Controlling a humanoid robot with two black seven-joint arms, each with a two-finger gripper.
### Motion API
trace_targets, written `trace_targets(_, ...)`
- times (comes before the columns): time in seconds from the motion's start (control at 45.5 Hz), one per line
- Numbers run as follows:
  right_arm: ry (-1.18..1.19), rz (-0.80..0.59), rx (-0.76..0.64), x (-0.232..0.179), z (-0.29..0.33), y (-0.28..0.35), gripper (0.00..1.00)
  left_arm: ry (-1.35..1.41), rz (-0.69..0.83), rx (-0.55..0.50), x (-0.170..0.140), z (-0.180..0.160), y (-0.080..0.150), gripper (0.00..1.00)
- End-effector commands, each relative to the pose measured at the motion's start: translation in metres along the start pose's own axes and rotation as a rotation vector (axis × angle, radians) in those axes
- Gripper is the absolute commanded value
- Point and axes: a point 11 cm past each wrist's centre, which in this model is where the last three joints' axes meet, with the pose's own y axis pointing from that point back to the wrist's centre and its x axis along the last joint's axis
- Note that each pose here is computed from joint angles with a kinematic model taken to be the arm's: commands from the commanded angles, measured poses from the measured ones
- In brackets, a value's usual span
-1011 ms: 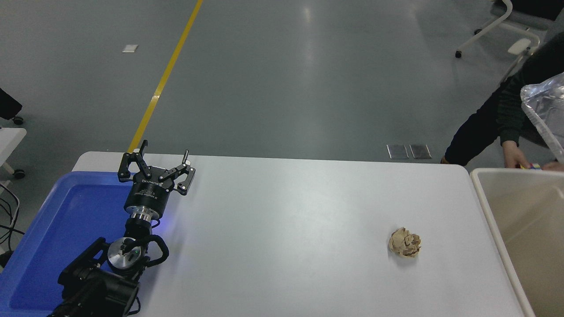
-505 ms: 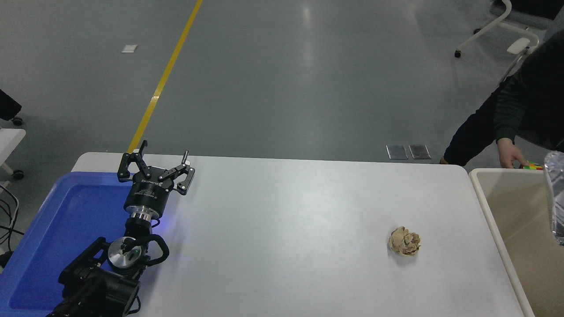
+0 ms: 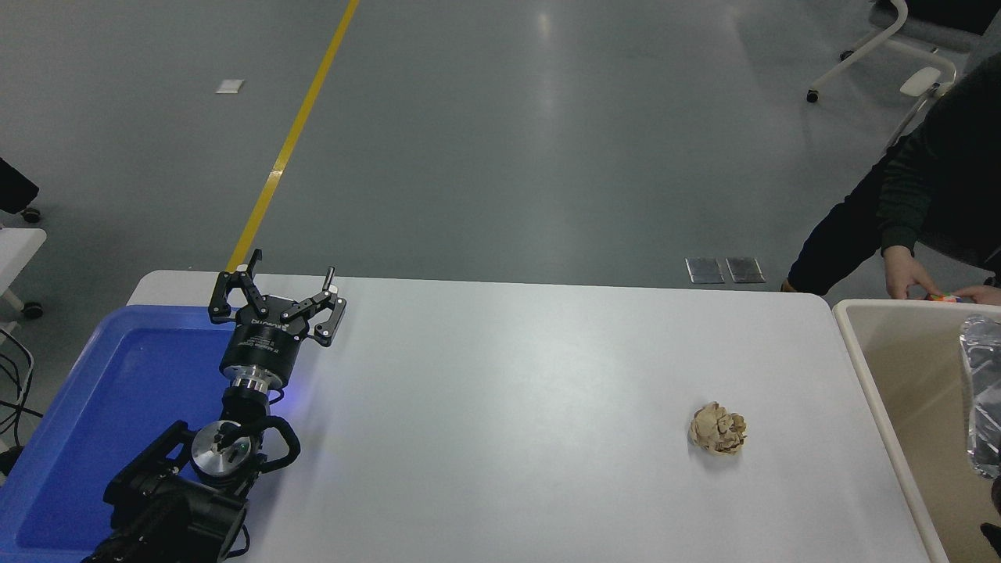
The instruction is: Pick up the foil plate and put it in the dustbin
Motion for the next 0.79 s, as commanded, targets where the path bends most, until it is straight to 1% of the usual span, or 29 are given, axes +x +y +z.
trace_targets(0.0,0.008,-0.002,0.002,0.003,-0.001,0.000,1.00,0.000,-0.001,0.000,0.000,0.000,0.000,0.99)
trace_targets(0.11,0.008,0.015,0.009,0.014,-0.005,0.000,1.00,0.000,0.000,0.000,0.000,0.000,0.000,0.99)
trace_targets(0.264,0.052,0.017,0.055,0.023,-0.030,-0.001,1.00,0.001,-0.001,-0.001,0.000,0.000,0.000,0.99)
trace_targets(0.396,0.221,0.019,0.147,0.027,-0.077,0.001,1.00,0.000,-0.001,0.000,0.000,0.000,0.000,0.99)
trace_targets(0.505,0.280,0.022,0.209,0.045,-0.114,0.005,1.00,0.000,-0.001,0.000,0.000,0.000,0.000,0.99)
trace_targets(0.615,0.296,-0.029,0.258,0.061,-0.148,0.016,1.00,0.000,-0.001,-0.001,0.000,0.000,0.000,0.99)
trace_targets(0.637,0.317,-0.062,0.278,0.065,-0.159,0.024,1.00,0.000,-0.001,0.000,0.000,0.000,0.000,0.99)
trace_targets(0.769,0.409,-0.159,0.379,0.065,-0.203,0.057,1.00,-0.001,-0.001,0.001,0.000,0.000,0.000,0.99)
